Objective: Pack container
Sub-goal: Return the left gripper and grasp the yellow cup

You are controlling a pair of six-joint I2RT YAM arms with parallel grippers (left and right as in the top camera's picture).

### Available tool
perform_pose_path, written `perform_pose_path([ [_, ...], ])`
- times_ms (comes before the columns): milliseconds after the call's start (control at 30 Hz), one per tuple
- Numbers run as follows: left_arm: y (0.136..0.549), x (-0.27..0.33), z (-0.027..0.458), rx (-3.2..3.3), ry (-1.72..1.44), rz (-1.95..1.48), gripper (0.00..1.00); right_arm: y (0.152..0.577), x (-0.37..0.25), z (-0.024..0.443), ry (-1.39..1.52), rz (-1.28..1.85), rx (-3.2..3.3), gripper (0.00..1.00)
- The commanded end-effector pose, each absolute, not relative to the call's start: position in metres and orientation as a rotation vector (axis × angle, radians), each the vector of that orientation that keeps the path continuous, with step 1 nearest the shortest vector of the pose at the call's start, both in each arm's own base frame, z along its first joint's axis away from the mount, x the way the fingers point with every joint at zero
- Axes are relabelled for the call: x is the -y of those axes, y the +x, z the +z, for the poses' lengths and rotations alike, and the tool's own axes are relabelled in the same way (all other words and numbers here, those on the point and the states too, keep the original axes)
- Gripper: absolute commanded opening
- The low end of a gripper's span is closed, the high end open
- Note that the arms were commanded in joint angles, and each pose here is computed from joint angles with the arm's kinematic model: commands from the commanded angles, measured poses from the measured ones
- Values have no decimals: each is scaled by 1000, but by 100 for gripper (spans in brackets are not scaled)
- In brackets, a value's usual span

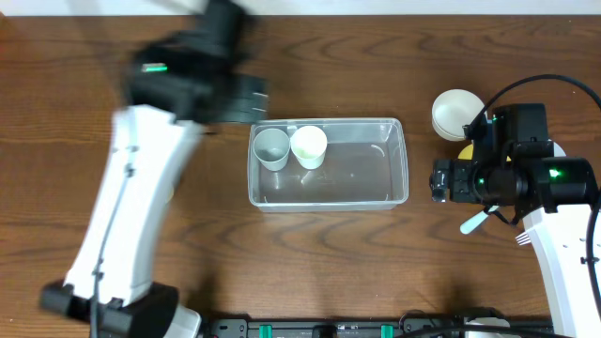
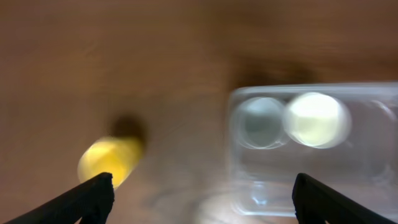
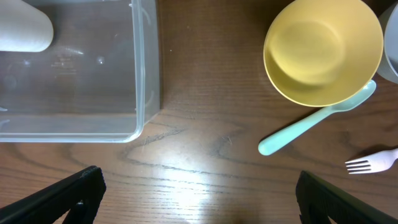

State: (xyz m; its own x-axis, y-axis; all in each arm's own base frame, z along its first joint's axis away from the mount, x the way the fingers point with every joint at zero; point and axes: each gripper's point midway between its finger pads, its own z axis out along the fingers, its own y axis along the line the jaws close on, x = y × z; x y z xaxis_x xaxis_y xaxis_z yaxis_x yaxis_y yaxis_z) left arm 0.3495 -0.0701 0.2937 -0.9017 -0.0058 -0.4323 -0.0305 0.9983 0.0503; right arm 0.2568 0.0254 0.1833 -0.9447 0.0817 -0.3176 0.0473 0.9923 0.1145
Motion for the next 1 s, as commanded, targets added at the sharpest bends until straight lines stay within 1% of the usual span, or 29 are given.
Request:
perform_pose_path([
  [0,342,12,275,-2747,-499,145,94,260,-23,189,124,149,-2791,99],
  [100,331,-29,254,-2797,-688,182,95,260,-23,189,124,149,-2790,99],
  [233,322,-55,215,-2860,-842,153,95,261,-23,189,123,149,-2790,99],
  [433,309,-68,142,-2949,-920,127,96,260,-23,189,124,149,-2791,99],
  [567,302,-68,105,-2997,-881,136,96,260,-23,189,124,149,-2791,99],
  [800,295,-67,79,-3025,-856,141,94,260,-23,189,124,150,-2791,99],
  [933,292,-66,71,-3033,-857,142,88,260,-23,189,124,150,-2792,99],
  [967,291,-66,69,-3036,-858,143,85,260,-23,189,124,150,-2792,99],
])
